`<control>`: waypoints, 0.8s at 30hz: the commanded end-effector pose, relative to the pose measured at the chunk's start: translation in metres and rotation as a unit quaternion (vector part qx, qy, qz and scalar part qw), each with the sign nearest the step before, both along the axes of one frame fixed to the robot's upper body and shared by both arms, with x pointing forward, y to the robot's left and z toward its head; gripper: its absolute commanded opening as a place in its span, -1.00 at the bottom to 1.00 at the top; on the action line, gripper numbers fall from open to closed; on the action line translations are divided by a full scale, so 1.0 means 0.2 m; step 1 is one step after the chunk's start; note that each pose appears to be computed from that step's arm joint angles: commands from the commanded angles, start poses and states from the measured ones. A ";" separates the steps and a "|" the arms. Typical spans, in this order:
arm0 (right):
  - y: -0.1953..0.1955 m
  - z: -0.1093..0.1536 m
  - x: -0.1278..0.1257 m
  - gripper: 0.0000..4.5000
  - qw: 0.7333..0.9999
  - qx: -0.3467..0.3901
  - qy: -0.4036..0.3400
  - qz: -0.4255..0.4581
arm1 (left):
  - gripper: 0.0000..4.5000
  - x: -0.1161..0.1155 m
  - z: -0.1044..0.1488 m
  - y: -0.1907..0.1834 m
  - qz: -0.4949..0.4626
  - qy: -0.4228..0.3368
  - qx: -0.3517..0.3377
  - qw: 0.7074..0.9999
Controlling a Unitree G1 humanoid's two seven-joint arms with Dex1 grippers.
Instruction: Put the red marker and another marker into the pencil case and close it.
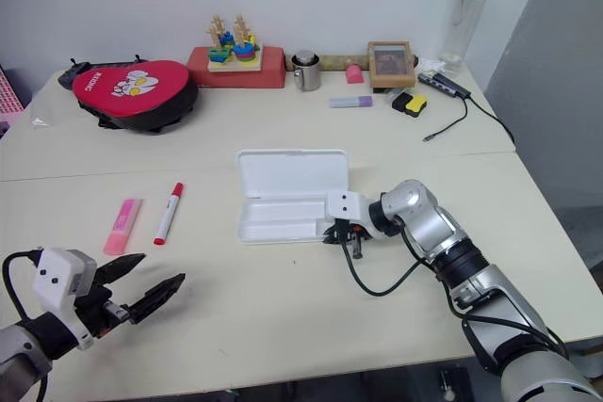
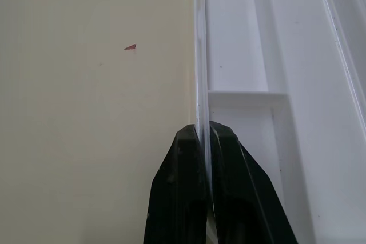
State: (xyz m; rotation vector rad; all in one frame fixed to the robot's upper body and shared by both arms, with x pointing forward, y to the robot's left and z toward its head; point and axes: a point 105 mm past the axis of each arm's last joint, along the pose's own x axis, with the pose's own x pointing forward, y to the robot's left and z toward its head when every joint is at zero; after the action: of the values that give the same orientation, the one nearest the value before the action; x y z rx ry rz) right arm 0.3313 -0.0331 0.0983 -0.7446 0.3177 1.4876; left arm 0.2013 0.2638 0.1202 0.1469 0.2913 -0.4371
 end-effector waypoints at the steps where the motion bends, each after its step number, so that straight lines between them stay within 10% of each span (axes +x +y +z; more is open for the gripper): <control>1: 0.02 0.06 -0.03 -0.98 1.000 0.013 -0.003 0.017 | 1.00 0.00 0.05 -0.02 -0.010 -0.015 0.009 1.000; 11: 0.05 0.18 -0.29 -0.98 0.992 0.025 0.020 0.121 | 1.00 0.00 0.08 -0.05 -0.027 -0.018 0.017 0.999; 24: 0.07 0.04 -0.30 -0.98 0.994 -0.003 0.033 0.106 | 1.00 0.02 0.15 -0.12 -0.063 -0.021 0.024 0.997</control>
State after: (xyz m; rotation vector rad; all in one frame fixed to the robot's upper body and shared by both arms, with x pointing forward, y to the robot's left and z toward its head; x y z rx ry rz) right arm 0.2729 -0.0236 0.1074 -0.7261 0.3289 1.7124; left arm 0.2055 0.2452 0.1368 0.1845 0.2893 -0.5268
